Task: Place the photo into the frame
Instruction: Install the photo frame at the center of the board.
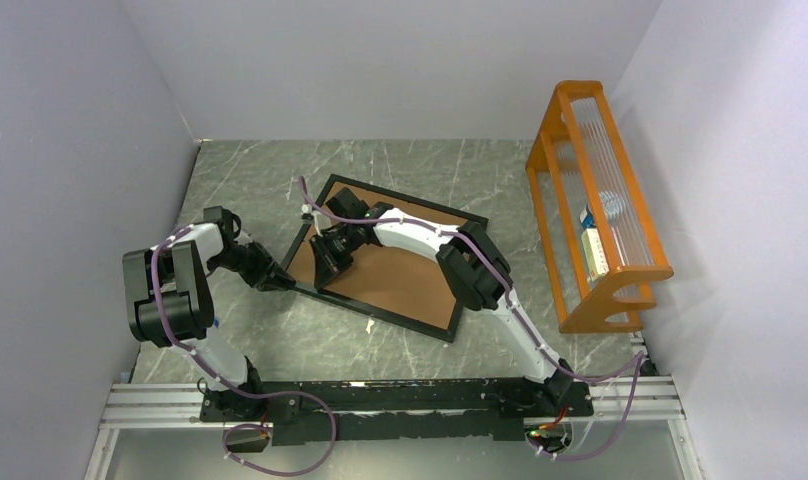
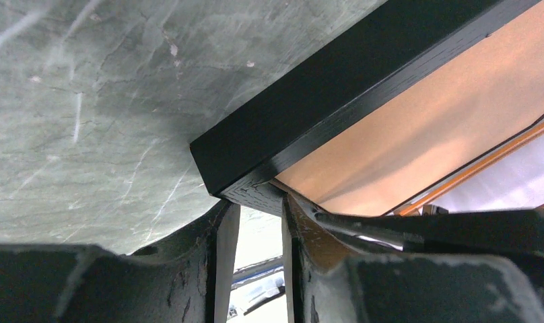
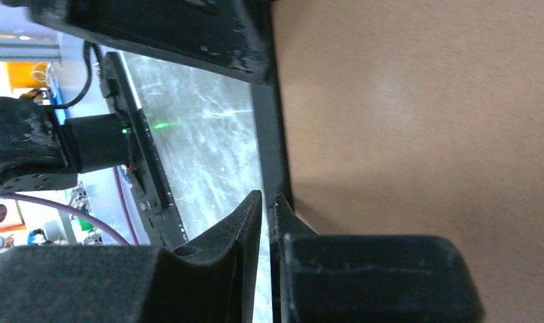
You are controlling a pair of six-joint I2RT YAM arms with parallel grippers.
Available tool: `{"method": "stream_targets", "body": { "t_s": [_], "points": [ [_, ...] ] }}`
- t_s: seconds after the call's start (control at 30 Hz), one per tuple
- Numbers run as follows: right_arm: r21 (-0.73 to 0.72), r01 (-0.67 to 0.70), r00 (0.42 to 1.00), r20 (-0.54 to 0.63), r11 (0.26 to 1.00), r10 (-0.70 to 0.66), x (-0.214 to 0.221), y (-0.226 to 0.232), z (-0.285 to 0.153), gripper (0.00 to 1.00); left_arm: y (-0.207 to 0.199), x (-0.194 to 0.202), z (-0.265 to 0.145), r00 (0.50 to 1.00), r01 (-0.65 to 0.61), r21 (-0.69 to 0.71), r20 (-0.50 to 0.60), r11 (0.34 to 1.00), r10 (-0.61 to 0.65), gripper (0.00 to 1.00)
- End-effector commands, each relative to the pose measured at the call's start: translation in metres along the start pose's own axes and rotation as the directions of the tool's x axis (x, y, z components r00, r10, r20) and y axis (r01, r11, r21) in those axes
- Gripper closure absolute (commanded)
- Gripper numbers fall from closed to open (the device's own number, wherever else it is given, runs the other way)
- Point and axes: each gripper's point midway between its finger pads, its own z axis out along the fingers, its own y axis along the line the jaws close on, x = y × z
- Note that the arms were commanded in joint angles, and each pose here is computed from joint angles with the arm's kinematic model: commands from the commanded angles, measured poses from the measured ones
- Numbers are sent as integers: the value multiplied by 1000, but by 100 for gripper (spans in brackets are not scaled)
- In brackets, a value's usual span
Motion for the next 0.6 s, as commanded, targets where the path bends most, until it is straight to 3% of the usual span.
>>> {"method": "stream_targets", "body": {
  "t_s": [0.0, 0.57],
  "points": [
    [54, -6, 1000, 4, 999, 5, -5, -16, -6, 85, 28, -3, 9, 1000, -7, -121, 14, 993, 9, 67],
    [151, -69, 998, -2, 986, 70, 10, -54, 5, 80, 28, -2, 10, 1000, -10, -129, 13, 992, 12, 67]
  ]
}}
